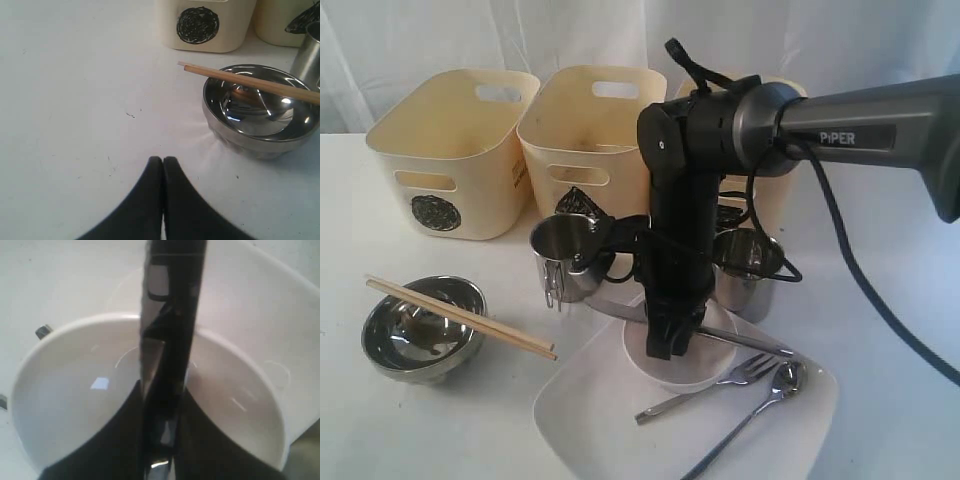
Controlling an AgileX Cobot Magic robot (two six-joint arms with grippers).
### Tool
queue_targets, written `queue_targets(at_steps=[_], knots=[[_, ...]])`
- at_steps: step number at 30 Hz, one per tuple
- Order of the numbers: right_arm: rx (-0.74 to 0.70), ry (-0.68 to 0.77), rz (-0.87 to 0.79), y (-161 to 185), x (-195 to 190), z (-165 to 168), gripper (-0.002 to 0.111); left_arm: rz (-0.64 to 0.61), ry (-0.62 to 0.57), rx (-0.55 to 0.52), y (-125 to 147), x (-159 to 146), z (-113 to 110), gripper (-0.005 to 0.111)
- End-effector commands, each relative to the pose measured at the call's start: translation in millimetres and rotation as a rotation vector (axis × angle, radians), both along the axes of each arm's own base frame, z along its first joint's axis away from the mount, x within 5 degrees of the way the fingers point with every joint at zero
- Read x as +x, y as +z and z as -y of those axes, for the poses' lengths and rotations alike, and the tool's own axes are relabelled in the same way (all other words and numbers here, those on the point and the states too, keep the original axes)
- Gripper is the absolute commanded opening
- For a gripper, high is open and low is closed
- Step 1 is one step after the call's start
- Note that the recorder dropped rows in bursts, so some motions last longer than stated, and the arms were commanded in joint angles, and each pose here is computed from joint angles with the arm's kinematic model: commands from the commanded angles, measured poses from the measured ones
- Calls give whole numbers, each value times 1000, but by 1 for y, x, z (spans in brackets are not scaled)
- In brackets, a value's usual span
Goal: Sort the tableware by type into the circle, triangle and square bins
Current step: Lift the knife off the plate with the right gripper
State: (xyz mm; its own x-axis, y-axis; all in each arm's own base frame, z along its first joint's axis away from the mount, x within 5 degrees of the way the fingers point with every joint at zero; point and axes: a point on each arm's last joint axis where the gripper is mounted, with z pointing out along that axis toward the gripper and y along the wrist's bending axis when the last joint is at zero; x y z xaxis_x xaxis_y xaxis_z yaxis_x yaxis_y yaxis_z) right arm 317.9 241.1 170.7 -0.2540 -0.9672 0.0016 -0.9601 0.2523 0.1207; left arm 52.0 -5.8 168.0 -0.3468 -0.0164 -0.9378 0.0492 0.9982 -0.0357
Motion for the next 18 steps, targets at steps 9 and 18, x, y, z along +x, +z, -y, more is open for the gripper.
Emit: queue_targets(at_steps=[9,18], knots=[[18,29,99,44,-5,9,0,-3,1,-8,-1,0,0,0],[67,30,175,79,-13,15,0,-3,1,-8,-1,0,0,0]])
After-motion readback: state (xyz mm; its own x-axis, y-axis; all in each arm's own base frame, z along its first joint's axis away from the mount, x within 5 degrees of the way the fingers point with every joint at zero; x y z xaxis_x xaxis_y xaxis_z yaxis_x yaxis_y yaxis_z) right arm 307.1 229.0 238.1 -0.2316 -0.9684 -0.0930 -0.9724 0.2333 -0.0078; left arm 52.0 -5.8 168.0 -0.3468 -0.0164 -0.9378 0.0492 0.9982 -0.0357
